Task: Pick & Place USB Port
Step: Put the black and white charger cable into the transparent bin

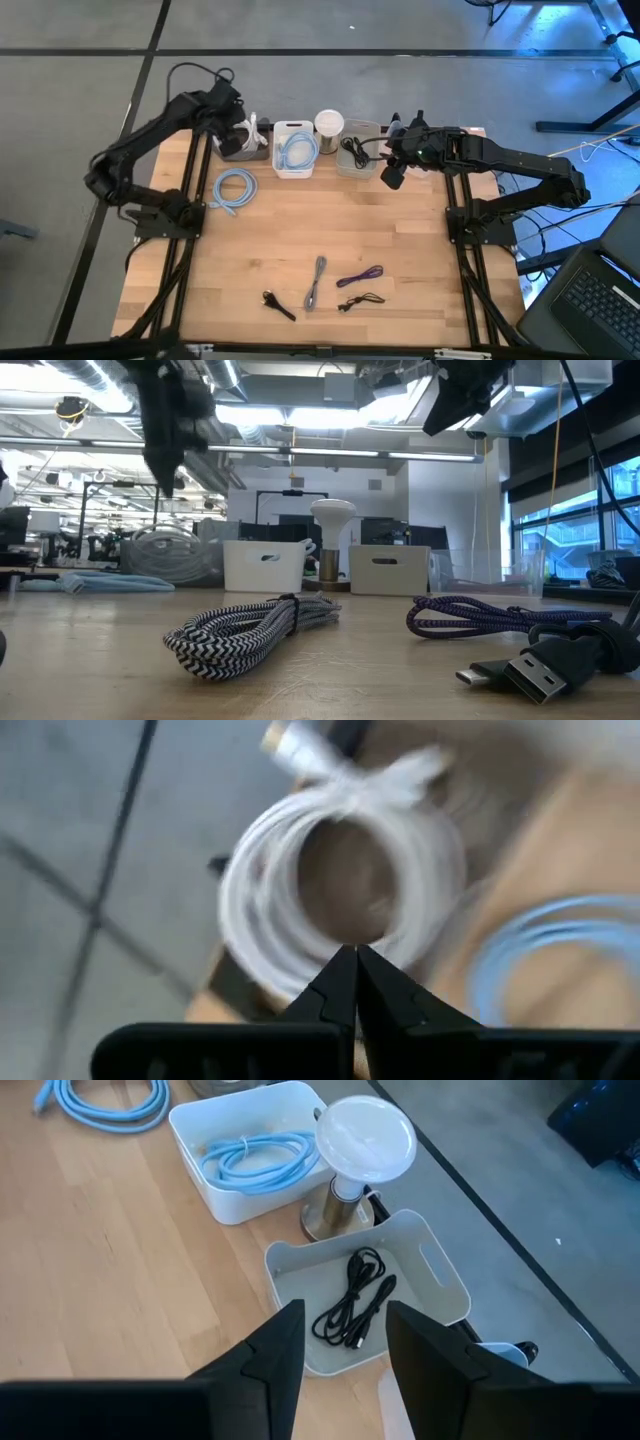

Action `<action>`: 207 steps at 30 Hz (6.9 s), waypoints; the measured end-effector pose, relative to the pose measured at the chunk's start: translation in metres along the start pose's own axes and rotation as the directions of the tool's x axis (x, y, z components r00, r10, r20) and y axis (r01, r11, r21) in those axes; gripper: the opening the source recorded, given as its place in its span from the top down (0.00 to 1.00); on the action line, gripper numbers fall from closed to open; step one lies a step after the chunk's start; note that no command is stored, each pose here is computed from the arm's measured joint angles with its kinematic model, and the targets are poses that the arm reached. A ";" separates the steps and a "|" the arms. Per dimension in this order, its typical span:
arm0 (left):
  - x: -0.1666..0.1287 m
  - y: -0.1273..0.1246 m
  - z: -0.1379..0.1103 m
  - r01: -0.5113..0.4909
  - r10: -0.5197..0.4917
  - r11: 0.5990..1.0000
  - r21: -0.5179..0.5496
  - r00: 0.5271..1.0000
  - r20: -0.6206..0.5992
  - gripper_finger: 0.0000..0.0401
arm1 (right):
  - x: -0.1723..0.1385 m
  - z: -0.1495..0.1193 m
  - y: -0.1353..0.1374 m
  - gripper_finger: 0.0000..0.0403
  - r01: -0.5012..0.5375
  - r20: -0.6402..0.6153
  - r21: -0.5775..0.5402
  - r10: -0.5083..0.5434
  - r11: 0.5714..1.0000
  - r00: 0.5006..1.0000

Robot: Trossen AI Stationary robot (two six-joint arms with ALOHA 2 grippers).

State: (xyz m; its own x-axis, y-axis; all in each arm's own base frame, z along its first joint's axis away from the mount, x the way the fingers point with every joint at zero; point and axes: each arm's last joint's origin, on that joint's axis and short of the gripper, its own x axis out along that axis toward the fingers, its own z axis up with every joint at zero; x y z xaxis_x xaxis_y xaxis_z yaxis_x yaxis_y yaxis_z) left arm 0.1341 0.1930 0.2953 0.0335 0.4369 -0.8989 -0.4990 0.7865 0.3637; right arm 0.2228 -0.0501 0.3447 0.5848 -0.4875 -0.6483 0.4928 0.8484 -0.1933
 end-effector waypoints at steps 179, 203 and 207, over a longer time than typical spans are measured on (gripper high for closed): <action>-0.058 -0.155 -0.024 0.592 -0.676 0.722 0.359 0.494 0.546 0.97 | 0.095 -0.087 -0.149 0.96 0.038 -0.479 0.090 0.009 0.995 0.878; -0.058 -0.155 -0.024 0.592 -0.676 0.722 0.359 0.494 0.546 0.97 | 0.130 -0.165 -0.136 0.95 -0.004 -0.432 0.146 0.068 0.989 0.900; -0.058 -0.155 -0.024 0.592 -0.676 0.722 0.359 0.494 0.546 0.97 | 0.132 -0.160 -0.139 0.82 0.022 -0.380 0.147 0.036 0.989 0.924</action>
State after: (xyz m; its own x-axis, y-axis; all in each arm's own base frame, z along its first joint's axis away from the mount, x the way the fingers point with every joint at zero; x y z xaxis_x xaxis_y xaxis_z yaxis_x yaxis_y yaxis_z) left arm 0.1890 0.0354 0.2856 0.8270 -0.0776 -0.5569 -0.0299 0.9829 -0.1814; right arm 0.1290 -0.1992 0.1681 0.3136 -0.3415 -0.8860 0.5950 0.7979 -0.0970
